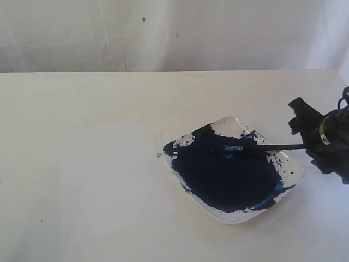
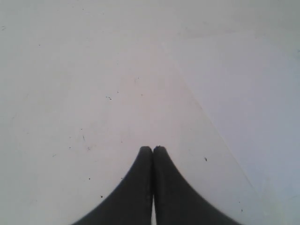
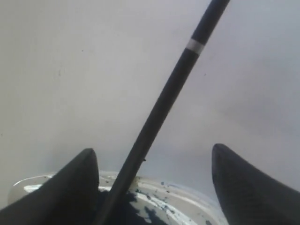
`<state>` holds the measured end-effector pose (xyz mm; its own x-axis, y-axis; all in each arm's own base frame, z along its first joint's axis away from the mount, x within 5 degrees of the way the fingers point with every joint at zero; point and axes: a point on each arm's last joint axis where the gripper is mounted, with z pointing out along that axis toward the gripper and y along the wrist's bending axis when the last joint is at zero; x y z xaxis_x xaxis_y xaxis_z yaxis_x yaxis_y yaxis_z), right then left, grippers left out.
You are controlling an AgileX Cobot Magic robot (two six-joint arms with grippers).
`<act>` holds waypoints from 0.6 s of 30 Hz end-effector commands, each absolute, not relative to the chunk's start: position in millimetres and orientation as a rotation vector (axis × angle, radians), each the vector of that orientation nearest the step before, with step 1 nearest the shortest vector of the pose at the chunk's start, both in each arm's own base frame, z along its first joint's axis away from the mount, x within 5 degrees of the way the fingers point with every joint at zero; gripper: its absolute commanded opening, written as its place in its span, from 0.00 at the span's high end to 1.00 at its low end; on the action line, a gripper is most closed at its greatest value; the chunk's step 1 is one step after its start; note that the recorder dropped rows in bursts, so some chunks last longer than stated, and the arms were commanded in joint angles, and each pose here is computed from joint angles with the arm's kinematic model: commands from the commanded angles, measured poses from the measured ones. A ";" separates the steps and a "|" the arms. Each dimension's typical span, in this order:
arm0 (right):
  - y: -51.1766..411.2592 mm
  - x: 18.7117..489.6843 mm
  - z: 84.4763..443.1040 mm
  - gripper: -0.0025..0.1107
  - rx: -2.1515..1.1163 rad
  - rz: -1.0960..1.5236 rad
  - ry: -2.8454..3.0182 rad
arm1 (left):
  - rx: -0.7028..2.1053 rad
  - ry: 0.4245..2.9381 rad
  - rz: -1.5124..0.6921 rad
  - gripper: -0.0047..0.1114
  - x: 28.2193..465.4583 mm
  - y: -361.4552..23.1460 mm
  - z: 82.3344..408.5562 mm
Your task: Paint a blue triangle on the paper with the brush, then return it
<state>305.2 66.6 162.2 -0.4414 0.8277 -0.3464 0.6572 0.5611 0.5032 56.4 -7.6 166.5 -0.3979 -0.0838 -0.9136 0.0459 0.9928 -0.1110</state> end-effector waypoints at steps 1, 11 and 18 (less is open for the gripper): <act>57.6 310.6 156.5 0.42 1.265 0.410 2.209 | -0.029 1.985 -0.150 0.96 56.3 -8.1 164.9; 57.9 327.1 148.8 0.42 1.268 0.489 2.204 | -0.029 1.985 -0.150 0.96 56.3 -8.1 164.9; 59.4 336.4 144.1 0.42 1.272 0.481 2.206 | -0.029 1.985 -0.150 0.96 56.3 -8.1 164.9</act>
<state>333.5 60.6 147.5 -0.4097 0.8685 -0.2791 0.6708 0.4942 0.5530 56.4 -7.6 166.5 -0.3979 -0.0838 -0.9136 0.0459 0.9928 -0.1110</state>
